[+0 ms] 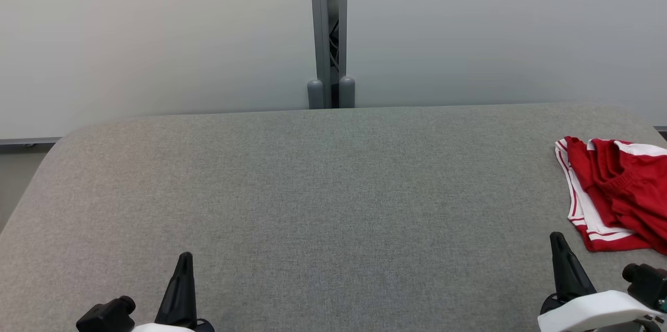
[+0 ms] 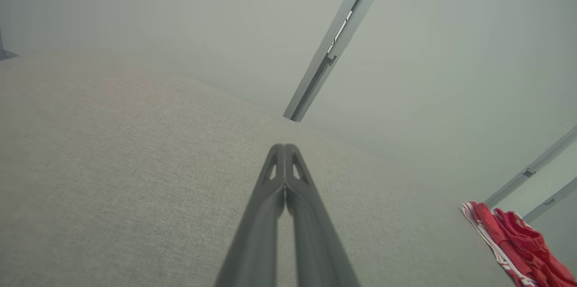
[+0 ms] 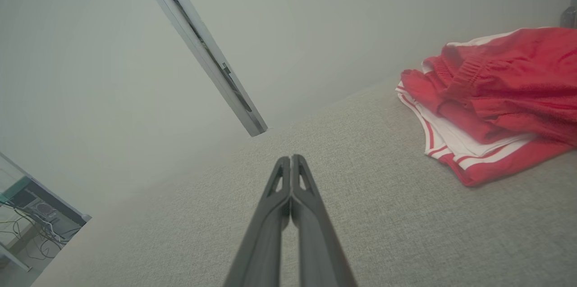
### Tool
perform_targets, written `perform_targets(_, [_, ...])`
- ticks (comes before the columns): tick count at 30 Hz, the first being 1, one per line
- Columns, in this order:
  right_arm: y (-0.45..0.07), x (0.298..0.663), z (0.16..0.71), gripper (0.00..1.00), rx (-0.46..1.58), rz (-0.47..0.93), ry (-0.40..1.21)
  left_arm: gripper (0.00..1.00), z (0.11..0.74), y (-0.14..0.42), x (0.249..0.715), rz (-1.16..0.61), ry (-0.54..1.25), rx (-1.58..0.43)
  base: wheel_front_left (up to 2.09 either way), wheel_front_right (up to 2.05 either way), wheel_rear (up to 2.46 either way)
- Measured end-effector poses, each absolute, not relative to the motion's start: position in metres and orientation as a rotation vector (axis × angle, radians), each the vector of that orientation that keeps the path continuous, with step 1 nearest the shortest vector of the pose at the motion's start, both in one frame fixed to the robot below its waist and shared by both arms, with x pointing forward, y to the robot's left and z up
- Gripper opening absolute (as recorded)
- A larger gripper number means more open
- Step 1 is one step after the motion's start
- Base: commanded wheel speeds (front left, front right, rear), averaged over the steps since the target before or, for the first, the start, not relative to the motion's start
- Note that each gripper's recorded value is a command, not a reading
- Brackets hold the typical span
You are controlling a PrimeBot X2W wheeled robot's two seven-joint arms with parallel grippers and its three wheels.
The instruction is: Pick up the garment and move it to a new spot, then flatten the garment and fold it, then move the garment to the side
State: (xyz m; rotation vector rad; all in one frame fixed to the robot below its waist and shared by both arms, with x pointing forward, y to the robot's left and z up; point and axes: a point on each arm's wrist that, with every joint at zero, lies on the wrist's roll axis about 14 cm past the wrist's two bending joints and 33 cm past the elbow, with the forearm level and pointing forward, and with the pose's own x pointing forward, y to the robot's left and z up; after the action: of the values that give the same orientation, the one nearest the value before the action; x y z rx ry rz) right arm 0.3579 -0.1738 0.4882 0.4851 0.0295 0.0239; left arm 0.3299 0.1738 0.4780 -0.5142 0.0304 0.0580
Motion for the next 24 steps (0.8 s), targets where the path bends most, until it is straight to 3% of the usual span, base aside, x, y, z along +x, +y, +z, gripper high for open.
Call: perform_targets(24, [-0.195, 0.373, 0.489, 0.0, 0.838, -0.044, 0.062, 0.0, 0.484, 0.176, 0.352, 0.068, 0.036, -0.86, 0.0, 0.0, 0.0])
